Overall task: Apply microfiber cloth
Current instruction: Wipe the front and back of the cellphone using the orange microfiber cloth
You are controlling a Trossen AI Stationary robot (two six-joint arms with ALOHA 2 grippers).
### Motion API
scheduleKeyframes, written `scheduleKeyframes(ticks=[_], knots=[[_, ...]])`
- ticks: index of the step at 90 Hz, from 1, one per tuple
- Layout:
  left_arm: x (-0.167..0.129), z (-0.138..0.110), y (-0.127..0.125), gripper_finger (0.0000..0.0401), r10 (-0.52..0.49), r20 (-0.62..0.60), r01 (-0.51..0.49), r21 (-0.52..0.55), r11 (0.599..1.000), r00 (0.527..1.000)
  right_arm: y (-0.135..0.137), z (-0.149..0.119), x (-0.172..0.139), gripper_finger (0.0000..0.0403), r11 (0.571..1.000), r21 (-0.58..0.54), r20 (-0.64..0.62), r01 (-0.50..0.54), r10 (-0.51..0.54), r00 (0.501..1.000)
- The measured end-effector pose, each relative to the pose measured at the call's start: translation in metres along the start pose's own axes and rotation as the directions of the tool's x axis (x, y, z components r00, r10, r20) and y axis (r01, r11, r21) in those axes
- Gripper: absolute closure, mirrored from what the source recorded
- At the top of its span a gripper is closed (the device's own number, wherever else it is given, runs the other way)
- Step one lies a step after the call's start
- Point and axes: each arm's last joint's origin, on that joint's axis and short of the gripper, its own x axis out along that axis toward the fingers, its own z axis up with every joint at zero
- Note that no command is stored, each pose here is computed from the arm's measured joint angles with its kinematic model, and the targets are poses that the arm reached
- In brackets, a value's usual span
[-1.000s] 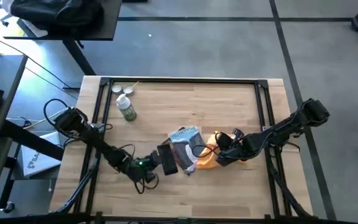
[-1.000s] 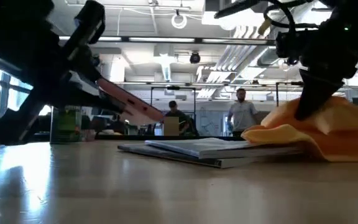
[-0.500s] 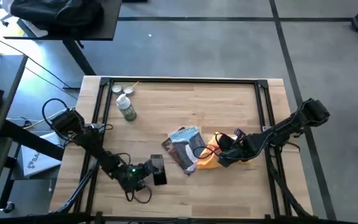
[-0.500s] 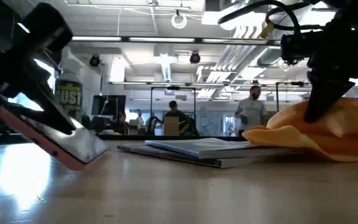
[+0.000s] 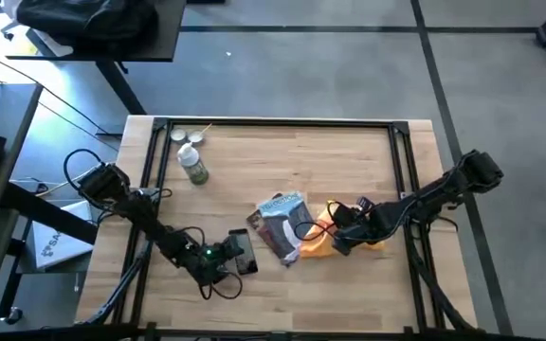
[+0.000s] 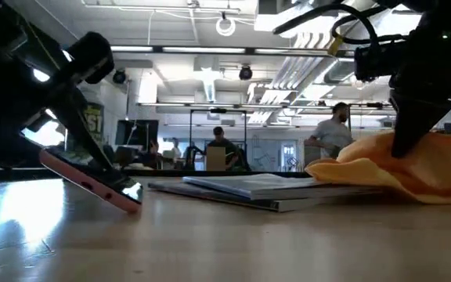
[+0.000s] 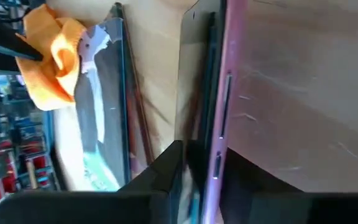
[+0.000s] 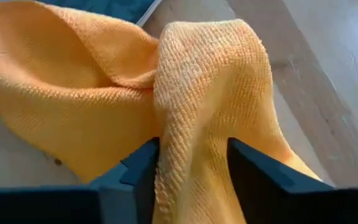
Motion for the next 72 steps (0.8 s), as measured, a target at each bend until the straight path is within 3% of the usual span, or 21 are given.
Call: scheduleKeyframes(ticks=[12, 28, 40, 49, 64, 72], knots=[[-0.005, -0.001, 0.002, 0.0304, -0.011, 0.011, 0.011, -0.081, 0.997, 1.0, -0.005, 0.0, -0.006, 0.023, 0.999, 0.0, -0.035, 0.049, -0.049, 0.998], [-0.027, -0.012, 0.012, 0.0268, -0.09, 0.018, 0.092, -0.216, 0.972, 0.996, -0.008, 0.012, -0.037, 0.023, 0.988, -0.037, -0.069, 0.149, -0.151, 0.986], [-0.045, -0.023, 0.017, 0.0255, -0.18, 0.019, 0.177, -0.311, 0.934, 0.984, 0.002, 0.03, -0.062, 0.023, 0.996, -0.055, 0.012, 0.076, -0.075, 0.997], [-0.059, -0.027, 0.025, 0.0254, -0.168, 0.042, 0.171, -0.389, 0.905, 0.985, 0.01, 0.04, -0.071, 0.023, 0.997, -0.068, 0.095, 0.021, -0.015, 0.995], [-0.082, -0.031, 0.04, 0.0254, -0.095, 0.126, 0.146, -0.51, 0.847, 0.988, 0.023, 0.045, -0.059, 0.023, 0.992, -0.076, 0.17, -0.096, 0.108, 0.979], [-0.096, -0.034, 0.049, 0.0254, -0.047, 0.182, 0.148, -0.6, 0.786, 0.982, 0.033, 0.042, -0.041, 0.023, 0.98, -0.091, 0.167, -0.175, 0.188, 0.968]])
